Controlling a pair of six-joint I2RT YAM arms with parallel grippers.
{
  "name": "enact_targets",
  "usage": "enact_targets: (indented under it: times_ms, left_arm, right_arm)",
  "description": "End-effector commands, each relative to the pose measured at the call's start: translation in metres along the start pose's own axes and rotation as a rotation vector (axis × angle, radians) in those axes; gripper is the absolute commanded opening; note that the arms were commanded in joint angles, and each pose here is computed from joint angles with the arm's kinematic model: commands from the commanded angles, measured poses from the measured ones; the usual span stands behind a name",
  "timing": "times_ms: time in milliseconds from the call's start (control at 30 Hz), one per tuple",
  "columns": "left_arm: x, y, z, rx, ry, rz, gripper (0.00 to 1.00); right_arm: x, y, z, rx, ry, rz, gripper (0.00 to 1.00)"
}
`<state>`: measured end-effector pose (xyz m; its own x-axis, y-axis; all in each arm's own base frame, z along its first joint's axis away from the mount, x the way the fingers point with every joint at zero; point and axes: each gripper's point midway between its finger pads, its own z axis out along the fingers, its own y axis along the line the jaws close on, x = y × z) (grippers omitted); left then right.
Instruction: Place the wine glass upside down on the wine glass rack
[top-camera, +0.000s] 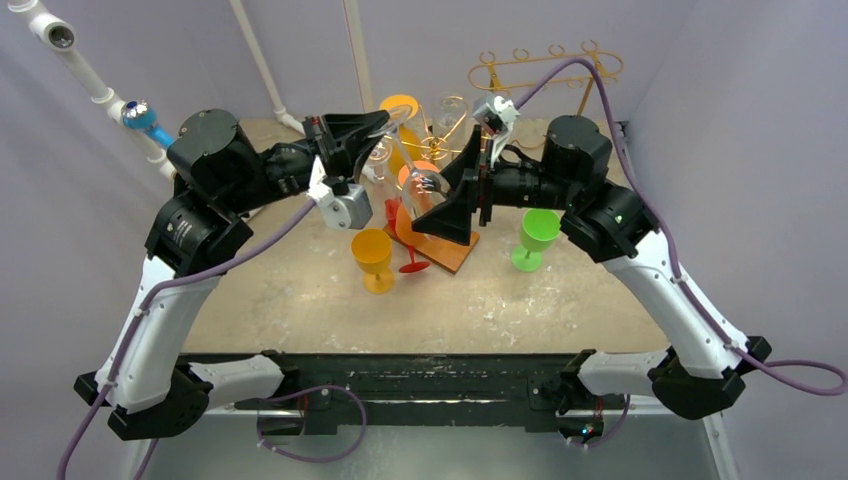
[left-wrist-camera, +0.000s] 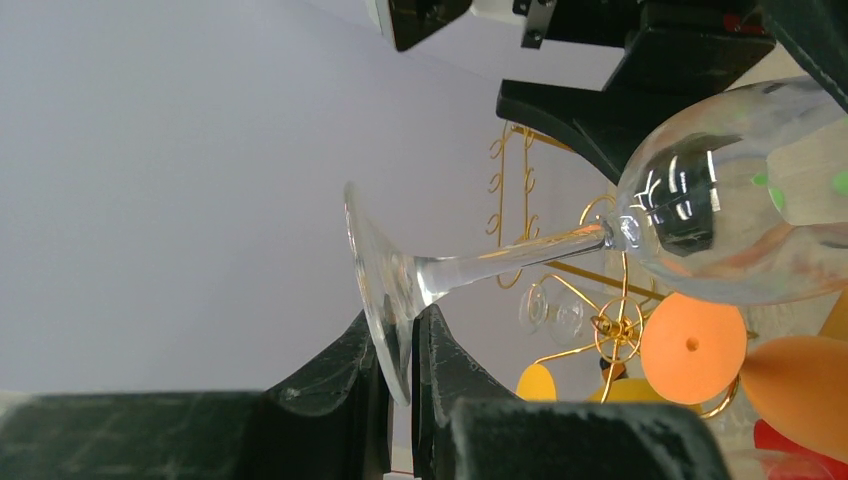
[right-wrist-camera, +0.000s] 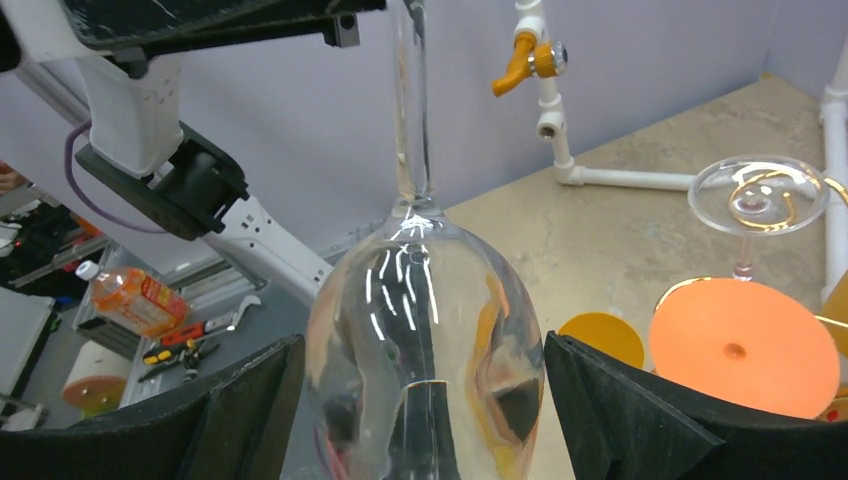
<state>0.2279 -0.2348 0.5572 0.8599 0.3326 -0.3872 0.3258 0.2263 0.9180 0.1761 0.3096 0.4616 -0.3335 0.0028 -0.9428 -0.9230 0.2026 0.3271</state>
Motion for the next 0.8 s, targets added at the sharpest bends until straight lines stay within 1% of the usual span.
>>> enact_targets:
  times_ms: [0,133,167,233,267,333,367,400,467,500,533,567,600,667,767]
  left_arm:
    - [-0.031,0.025,-0.001,-0.064,-0.125,0.13,0.0]
    - [-0.034,0.017,-0.001,-0.043,-0.148,0.167,0.0]
    - [-0.035,0.015,-0.002,-0.033,-0.151,0.175,0.0]
    - [-0.035,0.01,-0.003,-0.011,-0.154,0.196,0.0]
    - [-0.036,0.007,-0.004,-0.003,-0.157,0.202,0.0]
    - [-0.038,0.005,-0.007,-0.001,-0.165,0.201,0.0]
    - [-0.04,0.003,-0.008,0.001,-0.171,0.184,0.13]
    - [-0.04,0.003,-0.009,-0.003,-0.171,0.159,0.4]
    - [-0.036,-0.002,-0.01,0.001,-0.156,0.132,0.77]
    - [-0.034,-0.005,-0.011,0.004,-0.147,0.122,0.89]
    - [-0.03,-0.006,-0.012,0.001,-0.13,0.097,0.96]
    - [-0.028,-0.007,-0.013,-0.003,-0.116,0.068,0.99]
    - [-0.025,-0.009,-0.014,0.0,-0.099,0.042,1.0]
    - [-0.021,-0.009,-0.017,-0.012,-0.068,-0.026,1.0]
    - [-0.013,-0.01,-0.023,-0.03,-0.006,-0.122,1.0]
  right_arm:
    - [0.004,0.002,0.012,-0.03,-0.013,0.011,0.99]
    - [0.002,-0.004,0.016,-0.008,-0.061,0.028,0.99]
    - [-0.001,-0.003,0.015,-0.006,-0.075,0.025,0.95]
    - [-0.006,-0.003,0.012,0.007,-0.102,0.02,0.82]
    - [-0.008,-0.002,0.011,0.009,-0.11,0.015,0.72]
    - [-0.01,-0.004,0.007,0.036,-0.129,0.005,0.57]
    - [-0.01,-0.006,0.004,0.051,-0.136,0.0,0.5]
    - [-0.009,-0.006,0.001,0.057,-0.145,-0.007,0.45]
    - [-0.005,-0.013,-0.005,0.109,-0.165,-0.031,0.36]
    - [-0.003,-0.019,-0.009,0.146,-0.174,-0.046,0.32]
    - [0.001,-0.025,-0.013,0.184,-0.178,-0.057,0.29]
    - [0.005,-0.031,-0.018,0.221,-0.181,-0.063,0.28]
    - [0.009,-0.036,-0.023,0.258,-0.186,-0.071,0.26]
    - [0.018,-0.047,-0.035,0.335,-0.197,-0.081,0.15]
    - [0.036,-0.066,-0.052,0.454,-0.196,-0.086,0.1]
